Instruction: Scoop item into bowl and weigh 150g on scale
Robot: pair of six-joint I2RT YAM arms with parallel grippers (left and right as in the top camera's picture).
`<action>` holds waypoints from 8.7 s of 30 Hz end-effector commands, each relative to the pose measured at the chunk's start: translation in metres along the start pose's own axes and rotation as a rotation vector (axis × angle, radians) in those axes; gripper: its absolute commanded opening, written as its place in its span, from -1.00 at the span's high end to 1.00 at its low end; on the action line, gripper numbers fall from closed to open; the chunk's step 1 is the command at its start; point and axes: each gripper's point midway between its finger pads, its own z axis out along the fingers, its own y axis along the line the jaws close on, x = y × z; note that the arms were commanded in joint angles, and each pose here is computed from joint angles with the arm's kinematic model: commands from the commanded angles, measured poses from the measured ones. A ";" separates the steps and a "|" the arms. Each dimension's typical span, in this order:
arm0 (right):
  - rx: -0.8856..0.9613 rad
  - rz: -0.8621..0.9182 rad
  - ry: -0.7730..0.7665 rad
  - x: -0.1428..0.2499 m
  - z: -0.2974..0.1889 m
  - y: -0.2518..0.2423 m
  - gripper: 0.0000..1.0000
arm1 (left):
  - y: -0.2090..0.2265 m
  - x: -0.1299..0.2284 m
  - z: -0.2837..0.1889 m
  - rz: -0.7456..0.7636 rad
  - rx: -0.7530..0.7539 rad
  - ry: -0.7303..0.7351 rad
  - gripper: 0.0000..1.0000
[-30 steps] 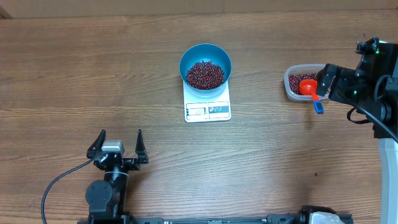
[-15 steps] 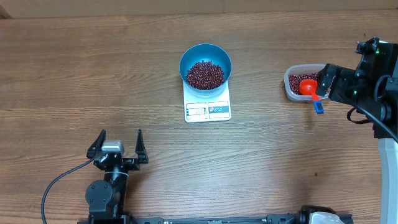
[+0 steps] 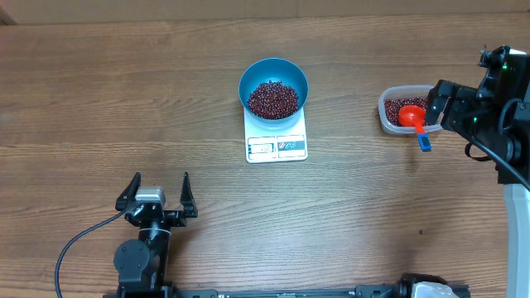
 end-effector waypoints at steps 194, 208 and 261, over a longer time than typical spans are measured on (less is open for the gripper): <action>-0.466 -0.256 -0.810 0.162 0.036 0.055 -1.00 | -0.001 0.000 0.000 -0.017 0.002 -0.003 -0.98; -0.466 -0.256 -0.810 0.162 0.036 0.055 -1.00 | -0.001 0.000 0.000 -0.017 0.002 -0.003 -0.99; -0.466 -0.256 -0.810 0.162 0.036 0.055 -0.99 | -0.001 0.000 0.000 -0.017 0.002 -0.003 -0.99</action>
